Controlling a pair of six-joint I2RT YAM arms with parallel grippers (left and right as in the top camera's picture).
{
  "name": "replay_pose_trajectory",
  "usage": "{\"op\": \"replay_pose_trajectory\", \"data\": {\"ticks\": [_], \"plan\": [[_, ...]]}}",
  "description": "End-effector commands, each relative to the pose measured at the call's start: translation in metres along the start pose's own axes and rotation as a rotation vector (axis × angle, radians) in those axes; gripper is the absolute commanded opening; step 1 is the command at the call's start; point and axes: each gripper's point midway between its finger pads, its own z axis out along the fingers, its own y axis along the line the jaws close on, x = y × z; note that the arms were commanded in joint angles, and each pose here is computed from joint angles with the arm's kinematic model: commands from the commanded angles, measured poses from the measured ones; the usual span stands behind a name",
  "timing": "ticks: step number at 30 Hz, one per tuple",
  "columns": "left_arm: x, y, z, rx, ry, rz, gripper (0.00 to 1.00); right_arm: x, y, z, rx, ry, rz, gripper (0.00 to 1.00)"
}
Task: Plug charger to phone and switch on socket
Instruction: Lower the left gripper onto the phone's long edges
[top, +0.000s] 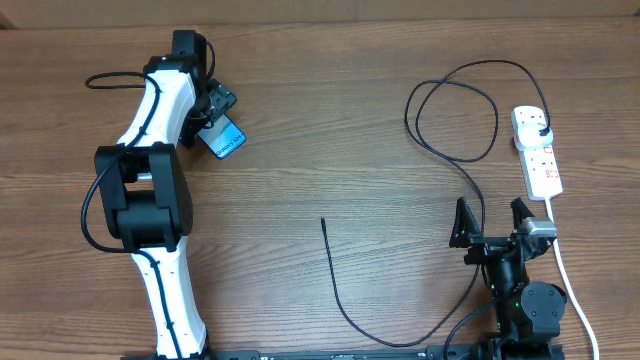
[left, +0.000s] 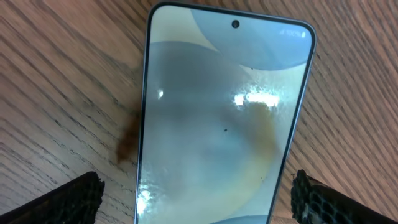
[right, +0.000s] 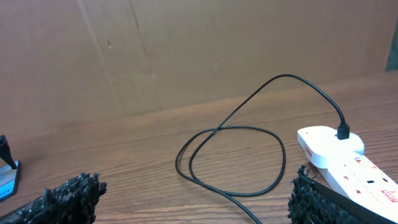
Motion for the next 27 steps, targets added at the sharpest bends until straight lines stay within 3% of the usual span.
{"op": "replay_pose_trajectory", "data": {"ticks": [1,27], "plan": [[0.002,0.0036,0.007,-0.039,-0.022,0.023,1.0,0.0011,-0.0024,0.0,0.011,-0.008,-0.003,1.0],[0.0012,0.0031,0.0051,-0.052,-0.041,-0.021,1.0,0.001,-0.0024,0.0,0.011,-0.008,-0.003,1.0]]}}
